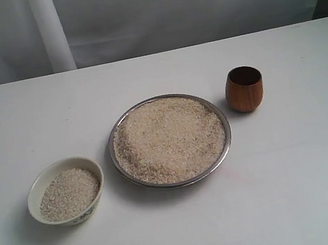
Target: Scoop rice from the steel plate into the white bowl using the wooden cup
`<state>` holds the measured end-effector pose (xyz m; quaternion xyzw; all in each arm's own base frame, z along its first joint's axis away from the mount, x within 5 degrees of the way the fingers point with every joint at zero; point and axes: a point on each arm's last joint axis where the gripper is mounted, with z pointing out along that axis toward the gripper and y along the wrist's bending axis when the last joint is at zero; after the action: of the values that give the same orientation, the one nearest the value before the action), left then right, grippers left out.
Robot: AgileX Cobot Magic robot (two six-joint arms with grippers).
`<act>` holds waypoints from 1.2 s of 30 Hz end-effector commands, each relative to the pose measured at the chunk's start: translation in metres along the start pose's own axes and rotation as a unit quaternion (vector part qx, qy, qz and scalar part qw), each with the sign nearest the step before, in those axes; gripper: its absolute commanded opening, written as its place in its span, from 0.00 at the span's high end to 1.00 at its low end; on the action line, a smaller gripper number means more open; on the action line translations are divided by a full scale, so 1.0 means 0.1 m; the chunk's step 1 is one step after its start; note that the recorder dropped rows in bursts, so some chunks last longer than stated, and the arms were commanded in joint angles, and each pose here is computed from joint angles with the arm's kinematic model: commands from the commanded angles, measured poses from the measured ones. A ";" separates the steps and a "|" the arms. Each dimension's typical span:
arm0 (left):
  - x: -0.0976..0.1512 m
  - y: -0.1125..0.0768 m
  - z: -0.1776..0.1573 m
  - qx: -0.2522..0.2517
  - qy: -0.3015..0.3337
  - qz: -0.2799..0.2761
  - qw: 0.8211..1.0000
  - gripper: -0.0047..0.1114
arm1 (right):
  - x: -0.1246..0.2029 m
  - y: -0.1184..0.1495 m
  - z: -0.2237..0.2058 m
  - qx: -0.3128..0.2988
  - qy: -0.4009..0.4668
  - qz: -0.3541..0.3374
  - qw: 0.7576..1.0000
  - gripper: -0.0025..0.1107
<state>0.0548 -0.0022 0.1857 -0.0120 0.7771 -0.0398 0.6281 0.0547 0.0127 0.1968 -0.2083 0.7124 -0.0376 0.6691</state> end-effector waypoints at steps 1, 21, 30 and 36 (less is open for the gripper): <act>-0.02 0.00 0.00 0.003 -0.005 -0.005 1.000 0.96 | 0.01 0.00 0.00 0.004 0.000 0.006 1.000 0.98; -0.02 0.00 0.00 0.003 -0.005 -0.003 1.000 0.96 | -0.09 -0.04 -0.01 0.023 -0.053 0.008 0.998 0.98; -0.02 0.00 0.00 0.003 -0.005 -0.005 1.000 0.96 | -0.23 -0.12 -0.04 0.033 -0.143 0.265 0.953 0.98; -0.02 0.00 0.00 0.003 -0.005 -0.003 1.000 0.96 | -0.21 -0.11 -0.03 0.028 -0.133 0.283 0.949 0.98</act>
<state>0.0548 -0.0022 0.1857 -0.0120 0.7771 -0.0398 0.6281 0.0544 0.0091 0.2227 0.0096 0.6392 0.1566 0.7528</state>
